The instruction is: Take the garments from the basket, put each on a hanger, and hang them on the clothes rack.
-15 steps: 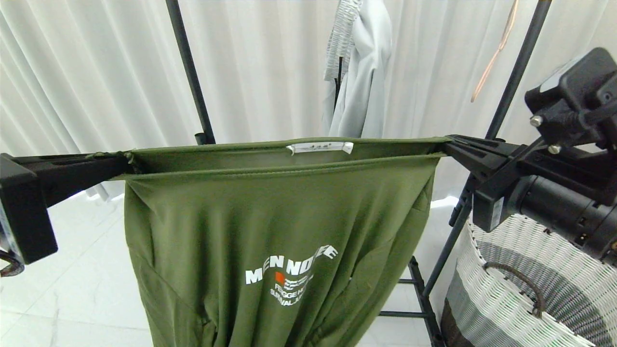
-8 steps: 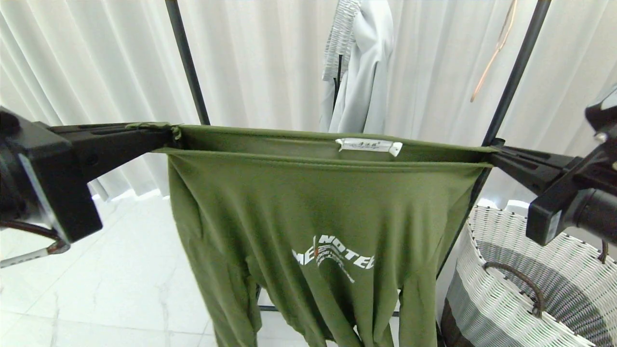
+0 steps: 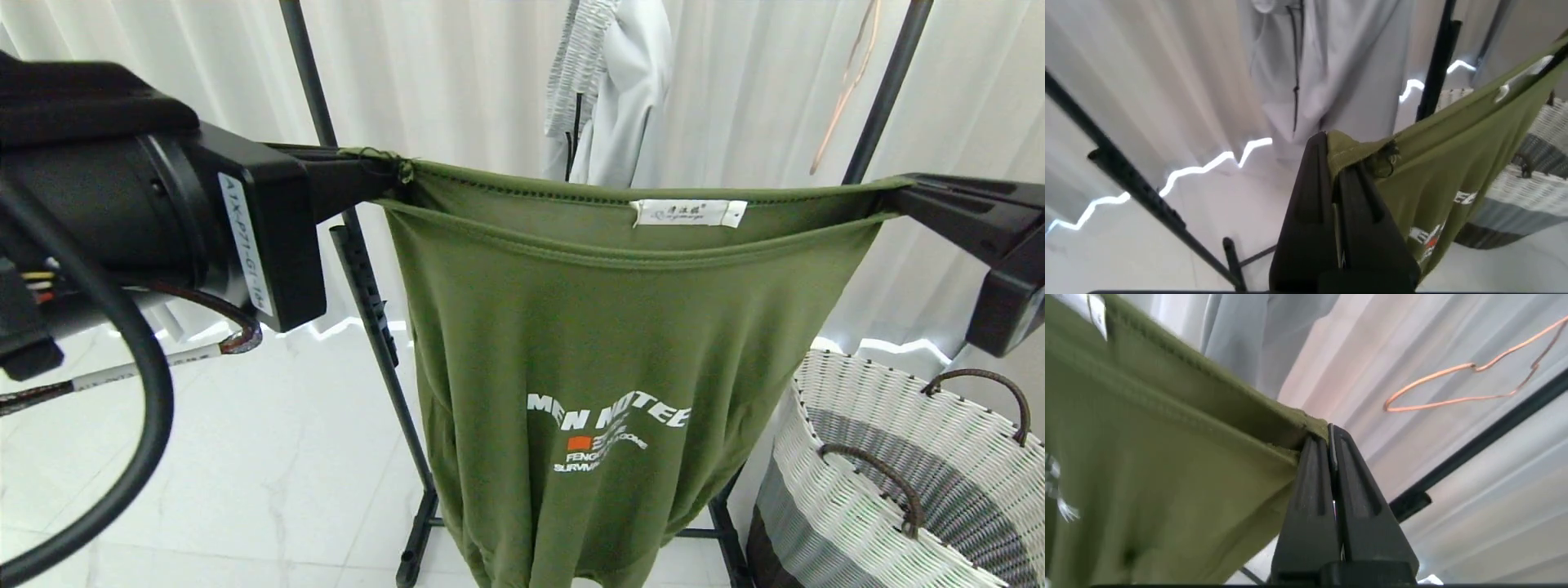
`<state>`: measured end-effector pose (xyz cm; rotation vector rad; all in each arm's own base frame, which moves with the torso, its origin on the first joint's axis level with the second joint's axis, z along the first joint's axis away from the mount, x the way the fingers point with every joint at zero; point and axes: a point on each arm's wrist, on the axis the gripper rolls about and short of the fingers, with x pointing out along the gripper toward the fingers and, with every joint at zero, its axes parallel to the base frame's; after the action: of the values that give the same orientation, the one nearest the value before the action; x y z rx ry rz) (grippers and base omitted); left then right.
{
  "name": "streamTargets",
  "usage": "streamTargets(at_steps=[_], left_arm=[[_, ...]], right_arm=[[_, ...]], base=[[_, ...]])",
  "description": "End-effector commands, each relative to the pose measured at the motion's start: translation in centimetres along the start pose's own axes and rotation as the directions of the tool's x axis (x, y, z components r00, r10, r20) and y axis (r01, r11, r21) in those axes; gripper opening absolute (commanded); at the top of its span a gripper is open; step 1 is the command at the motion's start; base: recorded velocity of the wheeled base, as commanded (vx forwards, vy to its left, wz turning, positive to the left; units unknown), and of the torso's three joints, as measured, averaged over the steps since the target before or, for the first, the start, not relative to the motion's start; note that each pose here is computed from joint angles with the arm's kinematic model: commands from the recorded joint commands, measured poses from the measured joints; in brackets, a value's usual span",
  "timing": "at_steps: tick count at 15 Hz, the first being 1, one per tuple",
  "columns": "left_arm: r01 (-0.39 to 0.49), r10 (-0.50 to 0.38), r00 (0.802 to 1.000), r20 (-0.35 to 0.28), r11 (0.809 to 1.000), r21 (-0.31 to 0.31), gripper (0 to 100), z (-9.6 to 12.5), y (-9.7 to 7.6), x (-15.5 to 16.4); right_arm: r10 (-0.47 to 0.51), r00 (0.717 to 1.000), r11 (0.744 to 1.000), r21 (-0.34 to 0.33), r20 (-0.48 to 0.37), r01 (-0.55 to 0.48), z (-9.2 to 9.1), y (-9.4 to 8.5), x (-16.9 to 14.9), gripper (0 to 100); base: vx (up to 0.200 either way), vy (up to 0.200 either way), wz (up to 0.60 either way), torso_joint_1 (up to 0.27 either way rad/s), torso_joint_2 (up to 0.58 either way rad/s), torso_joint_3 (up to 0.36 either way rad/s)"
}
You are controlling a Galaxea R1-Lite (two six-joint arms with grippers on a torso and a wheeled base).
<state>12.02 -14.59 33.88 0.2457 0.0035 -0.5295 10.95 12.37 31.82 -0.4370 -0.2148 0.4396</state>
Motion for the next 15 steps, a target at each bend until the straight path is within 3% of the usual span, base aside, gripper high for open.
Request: streamTargets(at_steps=[1,3,6,9,12,15], left_arm=[[0.002,-0.003,1.000,0.014,1.000,0.015,0,0.6,-0.1,0.2],[0.007,-0.008,0.999,0.034,1.000,0.019,0,1.2,-0.2,0.2],[-0.031,0.031,0.998,0.059,0.999,0.003,0,3.0,-0.7,1.4],[-0.041,0.043,0.995,0.086,0.999,-0.015,0,4.0,-1.7,4.0],[-0.048,0.049,0.994,0.094,0.999,-0.013,0,3.8,-2.6,5.8],[-0.052,0.054,0.994,0.093,0.998,-0.019,0,3.5,-2.8,6.1]], right_arm=[[-0.021,0.999,1.000,0.016,0.030,0.020,1.0,-0.6,-0.1,0],[-0.043,0.999,0.999,0.015,0.020,0.043,1.1,-1.4,-0.5,0],[-0.030,0.999,0.999,0.013,0.021,0.029,2.9,-3.2,-2.5,0],[0.126,0.991,0.992,-0.027,-0.038,-0.127,2.9,-4.1,-6.6,0],[0.281,0.955,0.955,-0.075,-0.091,-0.288,1.6,-4.2,-9.4,0],[0.391,0.917,0.912,-0.101,-0.080,-0.398,1.8,-2.6,-8.9,0]], base=[[0.000,0.000,0.00,0.000,0.00,0.000],[0.000,0.000,0.00,0.000,0.00,0.000],[0.000,0.000,0.00,0.000,0.00,0.000],[0.000,0.000,0.00,0.000,0.00,0.000],[0.000,0.000,0.00,0.000,0.00,0.000],[0.000,0.000,0.00,0.000,0.00,0.000]])
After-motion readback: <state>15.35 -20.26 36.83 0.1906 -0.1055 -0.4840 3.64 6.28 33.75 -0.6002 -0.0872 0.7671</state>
